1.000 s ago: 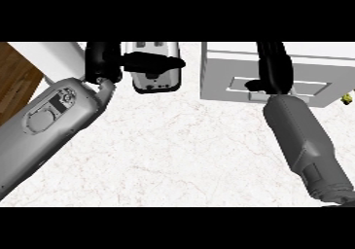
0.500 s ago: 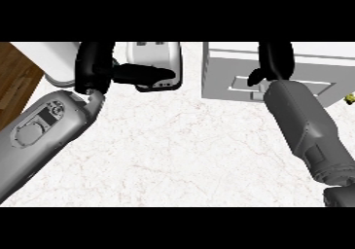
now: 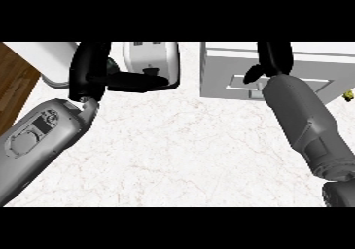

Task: Pick up the can, place it into the drawer and close the drawer

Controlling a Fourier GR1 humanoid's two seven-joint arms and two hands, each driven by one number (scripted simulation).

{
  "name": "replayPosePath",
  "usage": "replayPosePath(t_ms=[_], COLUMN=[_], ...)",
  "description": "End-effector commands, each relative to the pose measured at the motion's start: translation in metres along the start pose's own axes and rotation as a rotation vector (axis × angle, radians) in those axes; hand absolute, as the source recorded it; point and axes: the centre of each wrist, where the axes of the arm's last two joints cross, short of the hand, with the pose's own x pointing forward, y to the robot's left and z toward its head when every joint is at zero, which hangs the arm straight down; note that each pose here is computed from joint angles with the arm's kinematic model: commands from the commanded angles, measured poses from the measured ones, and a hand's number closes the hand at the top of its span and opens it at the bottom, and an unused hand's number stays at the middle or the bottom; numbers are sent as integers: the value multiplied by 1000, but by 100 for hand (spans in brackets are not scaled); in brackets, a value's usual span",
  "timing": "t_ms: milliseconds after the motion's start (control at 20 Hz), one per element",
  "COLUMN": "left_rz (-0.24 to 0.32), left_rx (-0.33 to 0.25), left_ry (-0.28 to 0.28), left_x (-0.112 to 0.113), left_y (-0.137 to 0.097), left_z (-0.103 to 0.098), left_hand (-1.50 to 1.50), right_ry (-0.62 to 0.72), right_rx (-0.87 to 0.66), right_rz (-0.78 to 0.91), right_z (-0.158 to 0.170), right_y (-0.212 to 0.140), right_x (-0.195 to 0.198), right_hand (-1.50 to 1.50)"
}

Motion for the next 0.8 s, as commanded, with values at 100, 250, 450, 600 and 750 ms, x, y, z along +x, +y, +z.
replayPosePath(t_ms=[100, 250, 450, 600, 750], left_rz=[-2, -10, 2, -3, -4], left_rx=[-4, 18, 14, 37, 46], left_ry=[0, -2, 18, 15, 14], left_x=[-9, -12, -16, -15, -23], left_y=[8, 9, 11, 21, 30], left_z=[7, 4, 13, 13, 17], left_hand=[-150, -150, -150, -150, -150], right_ry=[42, 37, 101, 144, 118], right_rx=[-120, -123, -142, -109, -125], right_rz=[-318, -420, -598, -709, -760], right_z=[-26, -26, -27, -31, -33], right_y=[-13, -12, -12, -13, -18], right_x=[41, 44, 49, 60, 51], right_hand=[-150, -150, -150, -150, -150])
